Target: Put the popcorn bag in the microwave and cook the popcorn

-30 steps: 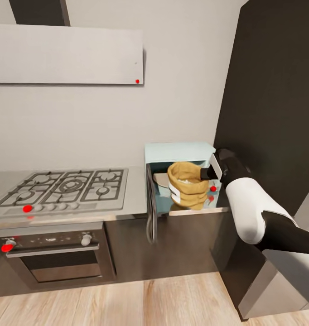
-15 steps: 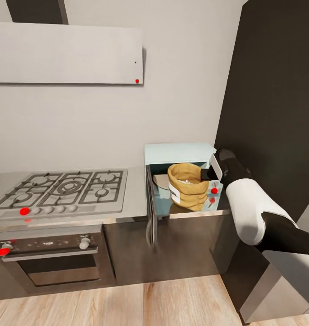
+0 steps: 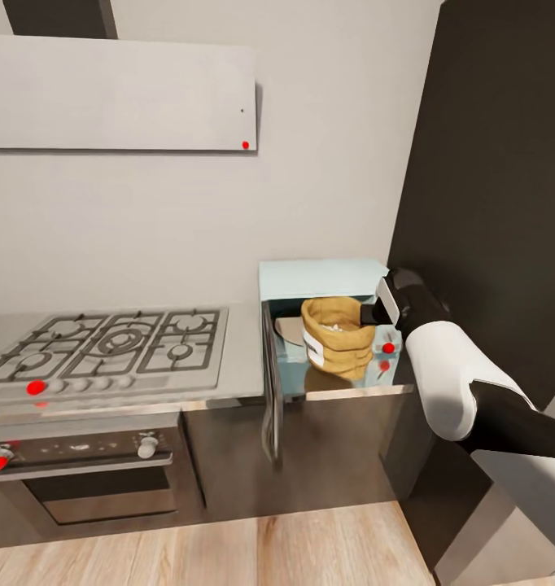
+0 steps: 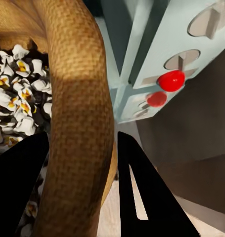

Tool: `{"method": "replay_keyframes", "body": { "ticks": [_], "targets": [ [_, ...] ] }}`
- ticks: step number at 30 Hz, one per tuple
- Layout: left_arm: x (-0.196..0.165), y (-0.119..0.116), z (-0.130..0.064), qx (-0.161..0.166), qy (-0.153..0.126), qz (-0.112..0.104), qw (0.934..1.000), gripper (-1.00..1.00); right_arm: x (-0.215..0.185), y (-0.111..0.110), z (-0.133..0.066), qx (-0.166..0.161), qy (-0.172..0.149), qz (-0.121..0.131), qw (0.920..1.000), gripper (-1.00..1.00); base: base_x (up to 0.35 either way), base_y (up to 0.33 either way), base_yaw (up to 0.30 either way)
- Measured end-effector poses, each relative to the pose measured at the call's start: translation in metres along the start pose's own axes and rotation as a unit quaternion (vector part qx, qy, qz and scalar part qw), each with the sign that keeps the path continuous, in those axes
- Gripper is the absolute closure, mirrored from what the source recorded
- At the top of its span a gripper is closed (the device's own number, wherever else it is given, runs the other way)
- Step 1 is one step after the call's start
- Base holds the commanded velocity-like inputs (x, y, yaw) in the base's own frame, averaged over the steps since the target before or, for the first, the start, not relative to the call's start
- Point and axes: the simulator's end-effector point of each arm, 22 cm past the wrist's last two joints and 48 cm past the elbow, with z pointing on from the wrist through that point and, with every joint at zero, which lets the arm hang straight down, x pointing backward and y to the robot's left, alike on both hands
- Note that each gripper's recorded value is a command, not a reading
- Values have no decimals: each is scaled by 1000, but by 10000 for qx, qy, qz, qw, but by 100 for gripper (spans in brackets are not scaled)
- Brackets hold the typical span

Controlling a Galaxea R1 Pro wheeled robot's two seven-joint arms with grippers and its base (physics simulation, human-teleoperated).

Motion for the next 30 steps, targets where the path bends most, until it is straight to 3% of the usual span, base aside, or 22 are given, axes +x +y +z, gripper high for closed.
{"method": "replay_keyframes", "body": {
  "ticks": [14,30],
  "targets": [
    [0,0,0,0,2,2,10000,-100,1,2,1,-30,19,8,10000,100,204,0,0],
    [0,0,0,-5,3,-3,10000,-100,1,-2,1,59,18,-52,10000,100,10,61,0]
  ]
}}
